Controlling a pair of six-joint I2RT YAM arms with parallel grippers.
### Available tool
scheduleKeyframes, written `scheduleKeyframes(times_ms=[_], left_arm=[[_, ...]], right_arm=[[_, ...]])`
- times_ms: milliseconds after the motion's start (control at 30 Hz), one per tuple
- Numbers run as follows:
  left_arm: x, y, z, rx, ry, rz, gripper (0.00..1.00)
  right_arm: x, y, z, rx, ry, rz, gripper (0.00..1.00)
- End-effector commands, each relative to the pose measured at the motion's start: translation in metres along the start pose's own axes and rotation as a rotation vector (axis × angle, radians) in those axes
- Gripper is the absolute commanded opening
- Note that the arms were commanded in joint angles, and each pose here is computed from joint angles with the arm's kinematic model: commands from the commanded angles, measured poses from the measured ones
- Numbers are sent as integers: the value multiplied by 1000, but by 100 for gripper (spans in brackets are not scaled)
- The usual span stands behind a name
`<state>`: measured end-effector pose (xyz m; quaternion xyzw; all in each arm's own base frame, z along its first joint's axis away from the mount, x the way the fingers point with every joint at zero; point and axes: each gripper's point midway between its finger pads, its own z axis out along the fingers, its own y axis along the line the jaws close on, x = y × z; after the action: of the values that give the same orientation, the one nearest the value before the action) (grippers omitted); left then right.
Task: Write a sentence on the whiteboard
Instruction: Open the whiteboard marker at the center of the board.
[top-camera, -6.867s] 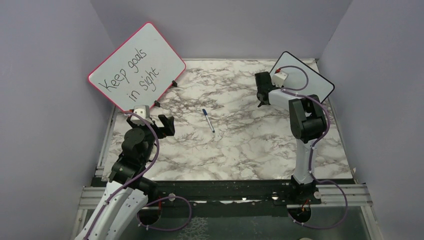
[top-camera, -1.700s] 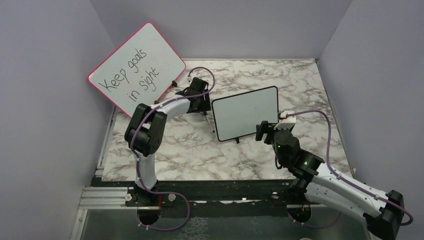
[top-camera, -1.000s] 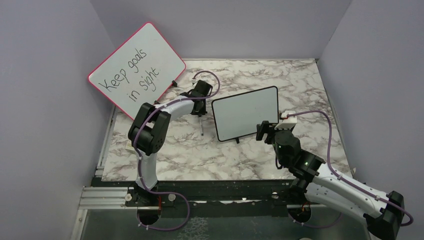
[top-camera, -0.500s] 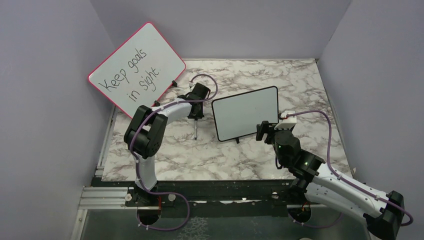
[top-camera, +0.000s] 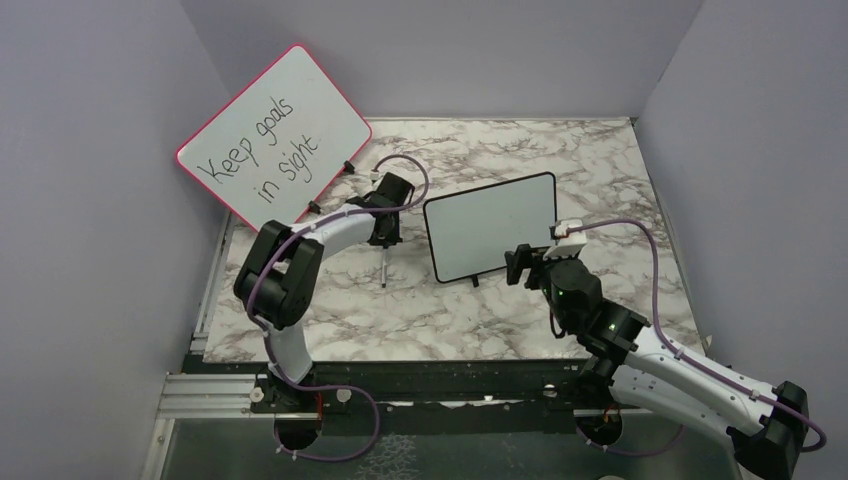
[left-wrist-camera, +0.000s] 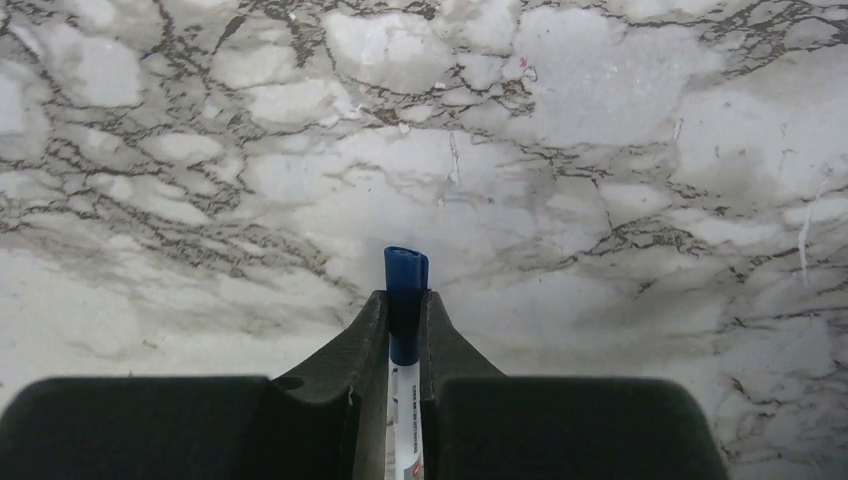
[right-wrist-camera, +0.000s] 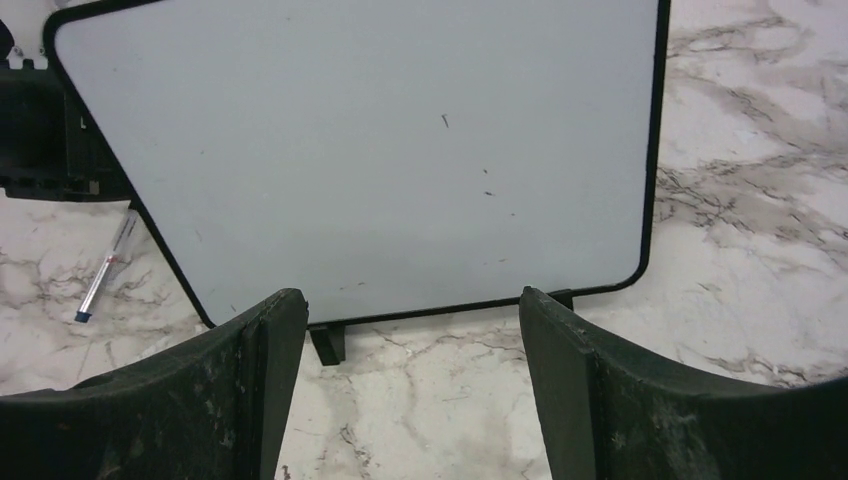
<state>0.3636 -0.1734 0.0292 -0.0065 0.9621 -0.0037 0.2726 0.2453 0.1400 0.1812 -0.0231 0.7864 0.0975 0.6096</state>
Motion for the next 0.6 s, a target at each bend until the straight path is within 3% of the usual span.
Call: scheduleKeyframes(times_ms=[0, 567], left_arm=[[-17, -2, -33, 49, -89, -73, 1], [-57, -14, -148, 407, -433, -428, 0]], right_arm=[[-8, 26, 0, -136, -23, -16, 82], [-45, 118, -2, -527, -84, 90, 82]])
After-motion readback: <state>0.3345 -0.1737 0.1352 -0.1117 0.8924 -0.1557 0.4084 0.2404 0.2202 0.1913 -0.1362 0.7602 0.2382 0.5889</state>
